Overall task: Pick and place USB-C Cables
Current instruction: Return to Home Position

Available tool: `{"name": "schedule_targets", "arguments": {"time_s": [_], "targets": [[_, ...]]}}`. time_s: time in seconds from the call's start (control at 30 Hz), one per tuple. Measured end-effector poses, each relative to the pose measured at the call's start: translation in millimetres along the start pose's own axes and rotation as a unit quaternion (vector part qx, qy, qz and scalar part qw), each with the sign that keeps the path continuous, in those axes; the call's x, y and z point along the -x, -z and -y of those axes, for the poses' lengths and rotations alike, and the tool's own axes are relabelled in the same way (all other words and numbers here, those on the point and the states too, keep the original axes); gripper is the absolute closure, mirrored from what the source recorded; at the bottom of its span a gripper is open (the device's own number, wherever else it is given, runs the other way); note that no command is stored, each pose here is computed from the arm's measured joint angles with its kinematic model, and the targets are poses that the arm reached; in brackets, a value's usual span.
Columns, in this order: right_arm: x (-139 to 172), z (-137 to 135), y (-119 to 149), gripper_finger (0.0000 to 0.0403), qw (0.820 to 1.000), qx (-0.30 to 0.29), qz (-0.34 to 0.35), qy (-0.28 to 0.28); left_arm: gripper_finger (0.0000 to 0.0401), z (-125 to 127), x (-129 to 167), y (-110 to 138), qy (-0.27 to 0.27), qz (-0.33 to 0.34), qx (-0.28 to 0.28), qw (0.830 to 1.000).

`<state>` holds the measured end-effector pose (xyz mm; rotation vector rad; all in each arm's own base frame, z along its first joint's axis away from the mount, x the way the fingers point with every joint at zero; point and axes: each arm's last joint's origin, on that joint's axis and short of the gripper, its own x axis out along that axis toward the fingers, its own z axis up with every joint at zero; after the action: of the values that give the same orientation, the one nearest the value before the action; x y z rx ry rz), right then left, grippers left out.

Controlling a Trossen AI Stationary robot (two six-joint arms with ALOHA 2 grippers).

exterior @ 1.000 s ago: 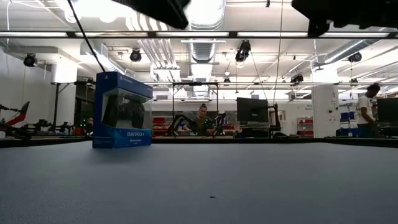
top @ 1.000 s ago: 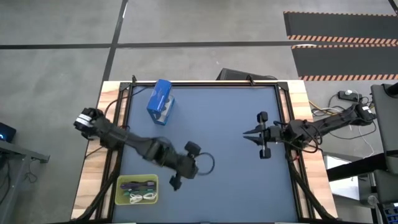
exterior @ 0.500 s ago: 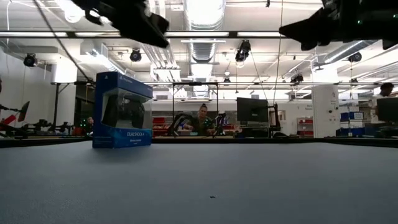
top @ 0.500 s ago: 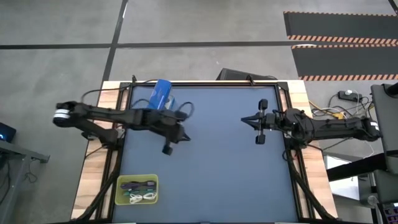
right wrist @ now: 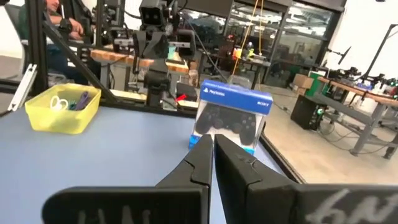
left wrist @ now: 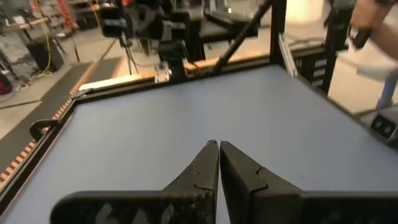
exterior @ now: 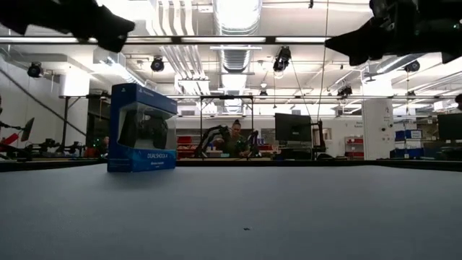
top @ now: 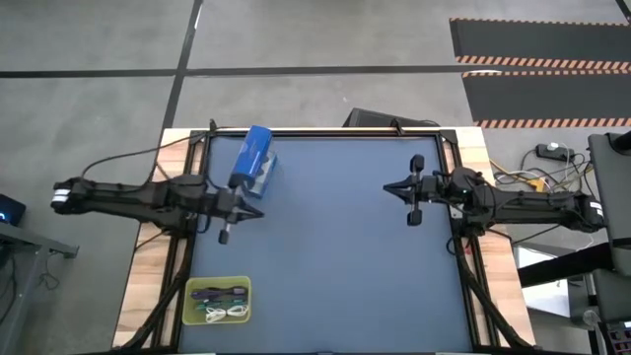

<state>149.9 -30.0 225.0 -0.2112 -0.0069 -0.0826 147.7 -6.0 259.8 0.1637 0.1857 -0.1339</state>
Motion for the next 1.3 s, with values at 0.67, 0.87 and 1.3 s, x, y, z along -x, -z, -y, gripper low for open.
{"name": "schedule_targets", "arguments": {"time_s": [0.67,0.87,1.3], "targets": [[42.9,-7.3,7.8,0.0394,1.0,0.009,0.005,0.005,0.0401,11.4,55.2,57.2,-0.08,0.091,0.015,0.993],[58.9,-9.4,6.5,0.0394,0.999,0.024,0.026,0.011,0.0401,12.2,46.5,69.7,-0.084,0.057,0.016,0.995],[59.9,-15.5,34.4,0.0394,0.999,0.022,0.038,0.013,0.0401,15.2,30.5,99.3,-0.094,0.09,0.019,0.991]]}}
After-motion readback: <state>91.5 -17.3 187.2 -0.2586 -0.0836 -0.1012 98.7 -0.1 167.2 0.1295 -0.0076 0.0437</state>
